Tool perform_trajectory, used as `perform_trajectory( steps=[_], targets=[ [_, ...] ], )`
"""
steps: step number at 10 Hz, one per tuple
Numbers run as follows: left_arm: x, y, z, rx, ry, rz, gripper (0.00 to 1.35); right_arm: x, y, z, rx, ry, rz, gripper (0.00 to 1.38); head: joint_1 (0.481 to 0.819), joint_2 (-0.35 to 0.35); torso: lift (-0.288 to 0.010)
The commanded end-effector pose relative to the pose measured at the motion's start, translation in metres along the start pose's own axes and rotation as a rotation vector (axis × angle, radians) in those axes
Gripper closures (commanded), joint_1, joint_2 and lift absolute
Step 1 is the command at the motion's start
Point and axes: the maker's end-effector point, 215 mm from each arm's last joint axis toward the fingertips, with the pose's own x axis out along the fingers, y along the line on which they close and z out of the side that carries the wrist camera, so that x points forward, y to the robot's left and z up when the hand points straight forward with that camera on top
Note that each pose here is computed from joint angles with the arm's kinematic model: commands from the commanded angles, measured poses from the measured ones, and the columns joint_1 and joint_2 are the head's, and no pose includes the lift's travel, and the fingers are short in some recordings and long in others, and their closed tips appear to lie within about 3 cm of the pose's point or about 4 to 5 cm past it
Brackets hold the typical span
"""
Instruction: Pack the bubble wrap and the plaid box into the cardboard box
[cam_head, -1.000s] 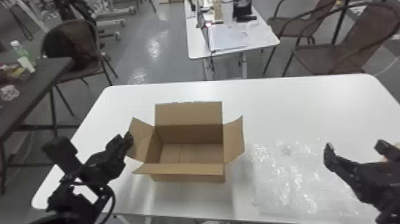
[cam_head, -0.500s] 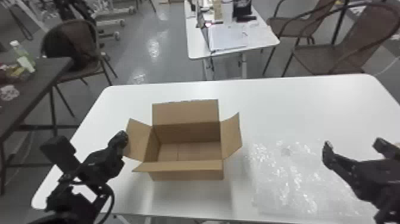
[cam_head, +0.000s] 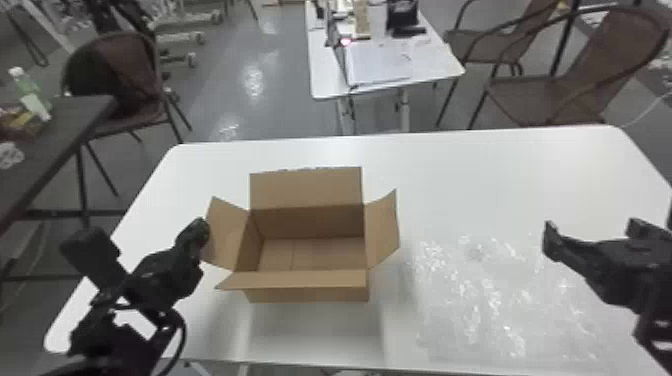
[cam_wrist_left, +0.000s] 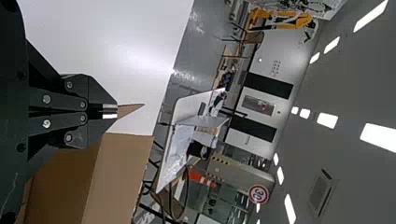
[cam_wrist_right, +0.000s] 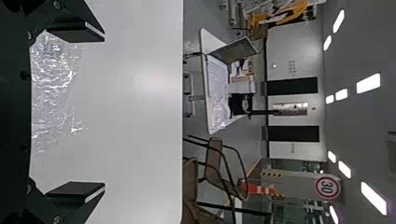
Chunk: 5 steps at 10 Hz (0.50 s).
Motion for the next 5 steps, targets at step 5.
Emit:
perform_trajectory(
  steps=[5],
  targets=[
    [0.004, -0.007, -0.002, 0.000, 0.000, -0.011, 1.22, 0.017, 0.032, -0.052, 0.106, 0.262, 0.098, 0.17, 0.695, 0.172, -0.118]
  ],
)
